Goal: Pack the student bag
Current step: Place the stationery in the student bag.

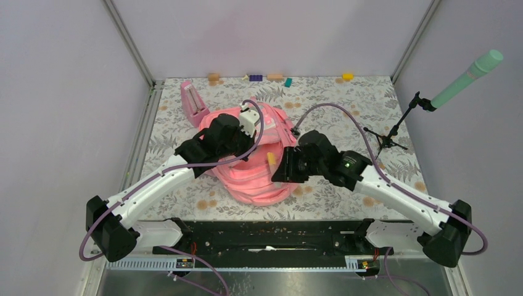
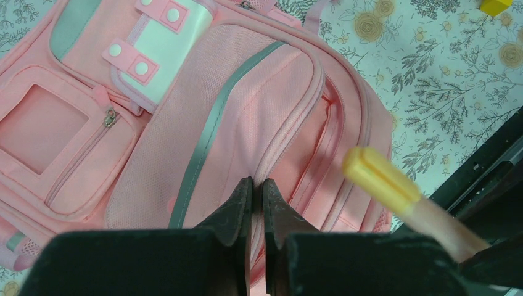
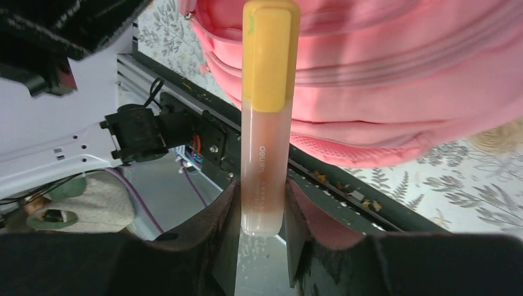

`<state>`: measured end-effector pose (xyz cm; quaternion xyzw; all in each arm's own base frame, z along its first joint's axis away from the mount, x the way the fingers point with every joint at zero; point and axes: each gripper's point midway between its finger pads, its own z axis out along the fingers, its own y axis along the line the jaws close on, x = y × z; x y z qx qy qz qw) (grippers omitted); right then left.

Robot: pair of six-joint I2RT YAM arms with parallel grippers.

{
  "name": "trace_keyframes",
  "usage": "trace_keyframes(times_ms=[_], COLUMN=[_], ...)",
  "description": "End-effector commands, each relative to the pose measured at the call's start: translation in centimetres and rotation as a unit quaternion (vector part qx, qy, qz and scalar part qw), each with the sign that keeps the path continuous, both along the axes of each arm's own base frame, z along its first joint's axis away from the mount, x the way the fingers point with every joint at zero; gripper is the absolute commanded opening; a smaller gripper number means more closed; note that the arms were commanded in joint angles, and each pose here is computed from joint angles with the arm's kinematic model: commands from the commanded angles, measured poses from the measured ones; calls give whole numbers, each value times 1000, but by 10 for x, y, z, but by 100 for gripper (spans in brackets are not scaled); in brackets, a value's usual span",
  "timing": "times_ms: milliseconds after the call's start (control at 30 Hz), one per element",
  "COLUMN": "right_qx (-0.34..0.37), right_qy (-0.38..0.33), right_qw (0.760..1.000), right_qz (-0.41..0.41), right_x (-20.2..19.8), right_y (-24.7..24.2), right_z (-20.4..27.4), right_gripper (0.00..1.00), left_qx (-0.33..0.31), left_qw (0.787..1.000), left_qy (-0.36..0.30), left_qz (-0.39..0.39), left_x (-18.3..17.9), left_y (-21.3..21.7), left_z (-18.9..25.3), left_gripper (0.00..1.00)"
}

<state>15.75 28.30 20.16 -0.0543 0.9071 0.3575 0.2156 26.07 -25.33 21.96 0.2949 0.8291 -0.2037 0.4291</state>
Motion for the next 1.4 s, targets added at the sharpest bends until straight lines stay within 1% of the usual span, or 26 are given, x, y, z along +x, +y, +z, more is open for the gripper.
trace_keyframes(times_ms=[0, 100, 200, 400, 533, 733, 867, 1033, 1133, 1233, 1267, 1367], right_qx=[58, 43, 49, 107, 123, 135, 125, 115, 87, 68, 62, 49], right_qy=[35, 37, 26, 6, -10, -51, -80, -112, -138, -165, -177, -209], right_qw=[998, 998, 997, 986, 978, 965, 957, 953, 955, 956, 955, 951], right_qz=[20, -14, -55, -124, -170, -219, -251, -258, -247, -235, -230, -224], right_x=[1, 16, 32, 71, 93, 121, 138, 149, 151, 150, 149, 145], right_y=[36, 39, 39, 51, 53, 54, 48, 50, 53, 54, 53, 43], right_z=[25, 14, 12, 13, 11, 16, 11, 2, -1, 2, 3, 8], right_gripper=[0, 0, 0, 0, 0, 0, 0, 1, 8, 19, 24, 47], left_qx=[-82, -83, -85, -92, -95, -98, -101, -105, -104, -105, -105, -104], left_qw=[995, 995, 995, 994, 994, 993, 993, 993, 993, 993, 993, 993], left_qy=[-52, -52, -51, -52, -56, -55, -56, -50, -48, -49, -49, -47], left_qz=[-15, -14, -16, -19, -18, -22, -24, -29, -31, -31, -32, -32], left_x=[0, 0, 0, -3, -3, -5, -6, -7, -8, -8, -8, -7], left_y=[-13, -13, -14, -14, -13, -14, -14, -17, -18, -18, -18, -19], left_z=[57, 56, 57, 61, 63, 65, 66, 65, 63, 64, 64, 62], left_gripper=[0, 0, 0, 0, 0, 0, 0, 0, 0, 0, 0, 0])
